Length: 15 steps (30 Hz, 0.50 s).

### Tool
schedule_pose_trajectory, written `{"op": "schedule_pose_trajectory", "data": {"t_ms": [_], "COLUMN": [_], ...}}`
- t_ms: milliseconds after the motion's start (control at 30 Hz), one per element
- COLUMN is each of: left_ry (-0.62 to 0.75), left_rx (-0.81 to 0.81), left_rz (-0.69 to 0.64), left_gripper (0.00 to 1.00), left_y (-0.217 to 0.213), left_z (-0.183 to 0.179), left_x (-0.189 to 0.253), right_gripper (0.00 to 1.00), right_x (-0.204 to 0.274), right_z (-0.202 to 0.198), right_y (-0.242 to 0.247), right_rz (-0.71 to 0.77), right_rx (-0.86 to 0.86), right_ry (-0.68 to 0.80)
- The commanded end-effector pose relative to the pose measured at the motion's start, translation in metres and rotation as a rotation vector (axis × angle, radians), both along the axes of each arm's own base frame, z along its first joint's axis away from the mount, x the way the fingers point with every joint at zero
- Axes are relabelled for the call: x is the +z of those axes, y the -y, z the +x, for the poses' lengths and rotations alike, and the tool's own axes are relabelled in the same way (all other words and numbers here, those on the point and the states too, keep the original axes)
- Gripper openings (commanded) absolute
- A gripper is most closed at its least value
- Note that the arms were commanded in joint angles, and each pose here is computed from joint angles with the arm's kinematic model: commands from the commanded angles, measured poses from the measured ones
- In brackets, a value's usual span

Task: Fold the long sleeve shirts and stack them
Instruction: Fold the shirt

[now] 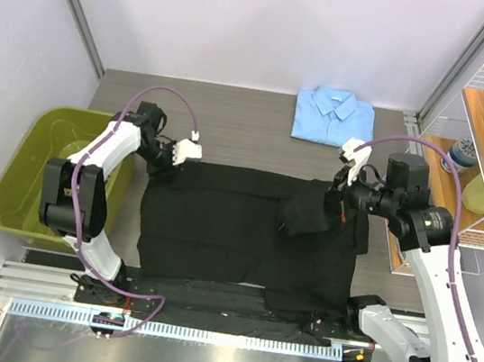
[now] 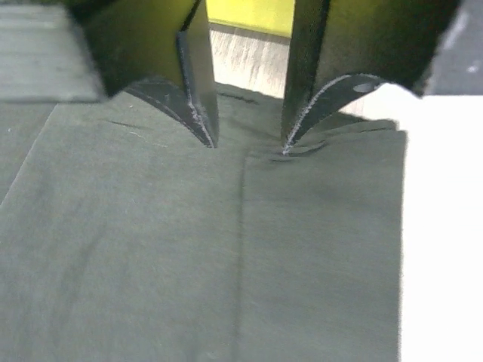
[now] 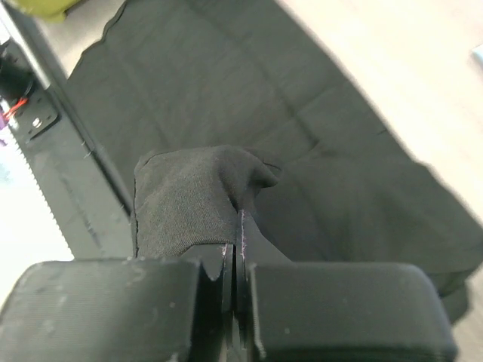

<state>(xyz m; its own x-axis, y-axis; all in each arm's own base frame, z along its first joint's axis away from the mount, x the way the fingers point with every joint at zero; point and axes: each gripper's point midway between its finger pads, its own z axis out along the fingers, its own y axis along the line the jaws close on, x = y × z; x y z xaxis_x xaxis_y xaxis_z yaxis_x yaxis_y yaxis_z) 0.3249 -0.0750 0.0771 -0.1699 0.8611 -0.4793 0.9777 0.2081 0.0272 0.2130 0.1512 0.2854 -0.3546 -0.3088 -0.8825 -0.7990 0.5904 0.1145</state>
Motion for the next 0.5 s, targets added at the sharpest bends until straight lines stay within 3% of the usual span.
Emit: {"op": "schedule_pose_trajectory", "data": {"t_ms": [0,200,367,467], "left_ry": [0.121,0.183,0.220,0.261], "left_rx": [0.051,0.087,0.098,0.111], "left_rz": [-0.102,-0.171,-0.257,-0.287], "left_gripper": [0.42,0.54,0.90,1.00], "left_y": [0.013,0.022,0.035,0.041], "left_z": [0.016,0.021,0.020,0.022], "left_x": [0.054,0.085,0.116,0.135], "right_gripper": [0.01,0.01,0.01,0.01], "right_x": [-0.013,0.026,0.052,0.043], "right_z": [-0.012,-0.006,-0.006,-0.011], "right_y": [-0.015,-0.042,-0.063,-0.070], "right_rz": [0.042,0.155,0.210,0.199], "right_rx": [0.067,0.083,0.136,0.161], "right_ry": [-0.062,-0.025,0.002,-0.014]}}
